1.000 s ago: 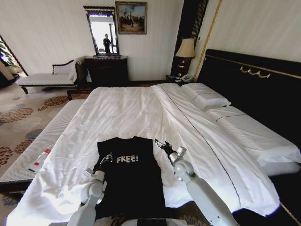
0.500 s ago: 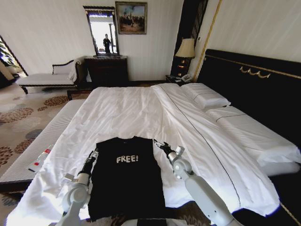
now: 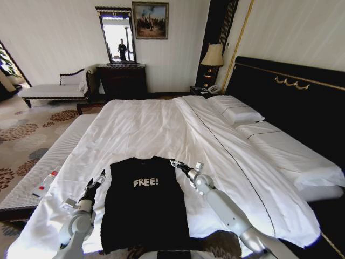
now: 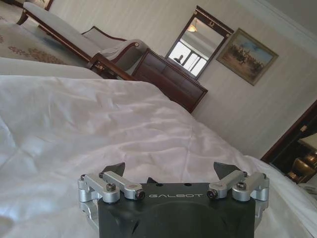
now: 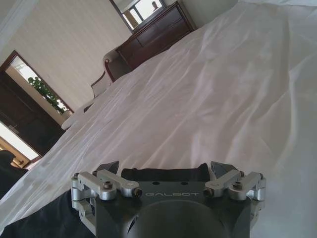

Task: Fold the clothes on the bed.

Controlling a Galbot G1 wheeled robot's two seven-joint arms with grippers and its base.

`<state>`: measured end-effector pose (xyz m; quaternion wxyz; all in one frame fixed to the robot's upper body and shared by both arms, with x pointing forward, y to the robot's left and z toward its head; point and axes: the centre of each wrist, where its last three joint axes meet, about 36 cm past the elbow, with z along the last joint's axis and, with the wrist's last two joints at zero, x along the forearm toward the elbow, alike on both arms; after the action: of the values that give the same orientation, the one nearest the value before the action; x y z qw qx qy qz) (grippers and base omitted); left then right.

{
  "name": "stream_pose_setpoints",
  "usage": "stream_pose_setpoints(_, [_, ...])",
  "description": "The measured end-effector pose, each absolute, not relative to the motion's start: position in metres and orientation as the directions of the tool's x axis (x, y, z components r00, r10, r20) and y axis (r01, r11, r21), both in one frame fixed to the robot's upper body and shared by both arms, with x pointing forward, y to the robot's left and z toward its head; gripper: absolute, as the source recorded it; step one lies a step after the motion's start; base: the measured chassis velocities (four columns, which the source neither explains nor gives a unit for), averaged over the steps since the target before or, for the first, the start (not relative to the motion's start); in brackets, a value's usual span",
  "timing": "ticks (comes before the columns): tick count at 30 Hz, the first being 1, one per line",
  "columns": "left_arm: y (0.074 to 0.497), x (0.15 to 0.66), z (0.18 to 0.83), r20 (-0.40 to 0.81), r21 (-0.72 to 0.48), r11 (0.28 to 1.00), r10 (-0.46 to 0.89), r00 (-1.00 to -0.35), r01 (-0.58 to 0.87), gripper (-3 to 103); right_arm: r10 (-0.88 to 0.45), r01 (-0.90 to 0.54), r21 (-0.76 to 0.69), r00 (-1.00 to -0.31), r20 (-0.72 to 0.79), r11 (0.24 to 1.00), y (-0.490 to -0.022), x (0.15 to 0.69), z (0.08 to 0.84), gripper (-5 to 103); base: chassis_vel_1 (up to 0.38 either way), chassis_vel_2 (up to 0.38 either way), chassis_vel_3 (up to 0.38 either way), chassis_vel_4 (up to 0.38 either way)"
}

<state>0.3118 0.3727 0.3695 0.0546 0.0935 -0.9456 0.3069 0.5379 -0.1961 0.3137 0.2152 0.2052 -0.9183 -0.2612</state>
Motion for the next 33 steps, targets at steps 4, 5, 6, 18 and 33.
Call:
stream_pose_setpoints(4, [0.375,0.309,0.379,0.098,-0.607,0.783,-0.100,-0.990,-0.139,100,-0.421,-0.178,0.573,-0.847,0.326,0.800,-0.181,0.546,0.319,100,0.000,0.000,0.000,0.000])
stream_pose_setpoints(5, [0.375,0.309,0.382,0.081,-0.612,0.781,-0.095,-0.992,-0.125,100,-0.410,-0.164,0.567,-0.847,0.339,0.807,-0.178,0.548,0.319,103,0.000,0.000,0.000,0.000])
stream_pose_setpoints(6, [0.375,0.309,0.382,0.081,-0.612,0.781,-0.095,-0.992,-0.125,100,-0.410,-0.164,0.567,-0.847,0.339,0.807,-0.178,0.548,0.319,103,0.000,0.000,0.000,0.000])
stream_pose_setpoints(18, [0.376,0.309,0.386,0.064,-0.612,0.782,-0.104,-0.993,-0.121,100,-0.407,-0.134,0.548,-0.813,0.415,0.826,-0.179,0.555,0.309,78,0.000,0.000,0.000,0.000])
stream_pose_setpoints(33, [0.387,0.314,0.380,0.079,-0.602,0.786,-0.121,-0.990,-0.144,100,-0.411,-0.136,0.552,-0.813,0.412,0.823,-0.181,0.562,0.301,23,0.000,0.000,0.000,0.000])
